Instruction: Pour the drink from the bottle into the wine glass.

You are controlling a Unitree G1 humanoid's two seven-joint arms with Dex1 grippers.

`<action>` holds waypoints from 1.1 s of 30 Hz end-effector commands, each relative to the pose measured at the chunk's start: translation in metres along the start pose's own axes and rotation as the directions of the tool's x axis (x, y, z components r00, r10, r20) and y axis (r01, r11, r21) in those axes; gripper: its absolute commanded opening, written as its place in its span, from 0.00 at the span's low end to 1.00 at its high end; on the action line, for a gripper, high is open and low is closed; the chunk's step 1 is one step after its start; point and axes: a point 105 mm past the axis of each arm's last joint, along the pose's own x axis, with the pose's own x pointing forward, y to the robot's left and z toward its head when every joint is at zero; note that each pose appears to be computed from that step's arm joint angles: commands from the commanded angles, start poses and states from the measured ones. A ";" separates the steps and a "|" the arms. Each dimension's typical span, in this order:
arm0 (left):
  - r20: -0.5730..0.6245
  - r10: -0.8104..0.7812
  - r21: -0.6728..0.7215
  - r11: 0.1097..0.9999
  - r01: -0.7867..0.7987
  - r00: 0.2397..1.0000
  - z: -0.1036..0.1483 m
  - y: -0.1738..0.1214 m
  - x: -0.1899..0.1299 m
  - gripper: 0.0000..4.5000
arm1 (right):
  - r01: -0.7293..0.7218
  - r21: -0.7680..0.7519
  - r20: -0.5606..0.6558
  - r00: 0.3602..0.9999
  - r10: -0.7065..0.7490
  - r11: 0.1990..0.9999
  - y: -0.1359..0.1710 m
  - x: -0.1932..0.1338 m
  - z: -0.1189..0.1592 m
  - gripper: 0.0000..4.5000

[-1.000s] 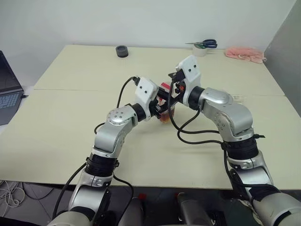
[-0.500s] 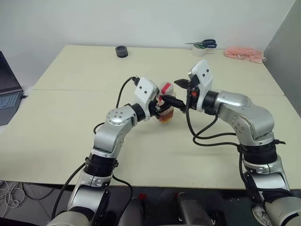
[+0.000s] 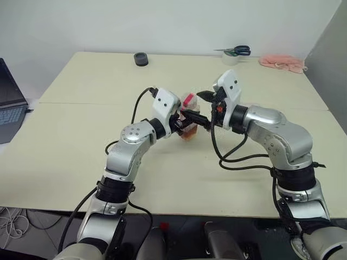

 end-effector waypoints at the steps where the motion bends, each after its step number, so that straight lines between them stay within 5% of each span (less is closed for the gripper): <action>1: 0.073 -0.022 0.043 0.999 0.019 0.997 0.020 -0.006 0.000 0.48 | 0.035 -0.043 0.062 0.998 -0.032 0.998 -0.002 -0.001 0.019 1.00; 4: 0.073 -0.023 0.041 0.999 0.020 0.997 0.019 -0.007 0.000 0.48 | 0.036 -0.041 0.066 0.997 -0.033 0.999 0.000 0.000 0.019 1.00; 7: 0.073 -0.022 0.039 0.999 0.019 0.997 0.019 -0.007 0.000 0.48 | 0.037 -0.037 0.087 0.996 -0.034 0.999 0.001 0.002 0.024 0.87; 13: 0.073 -0.021 0.039 0.999 0.018 0.997 0.019 -0.007 0.000 0.48 | 0.033 -0.041 0.086 0.996 -0.029 0.999 0.002 0.003 0.025 0.42; 22: 0.069 -0.031 0.040 0.999 0.028 0.997 0.018 -0.008 0.000 0.48 | 0.017 -0.059 0.101 0.995 -0.011 0.998 -0.004 -0.006 0.030 0.41; 33: 0.036 -0.071 0.024 0.997 0.070 0.997 0.006 -0.013 0.003 0.48 | 0.077 0.016 0.269 0.960 -0.078 0.997 -0.032 -0.038 0.077 0.39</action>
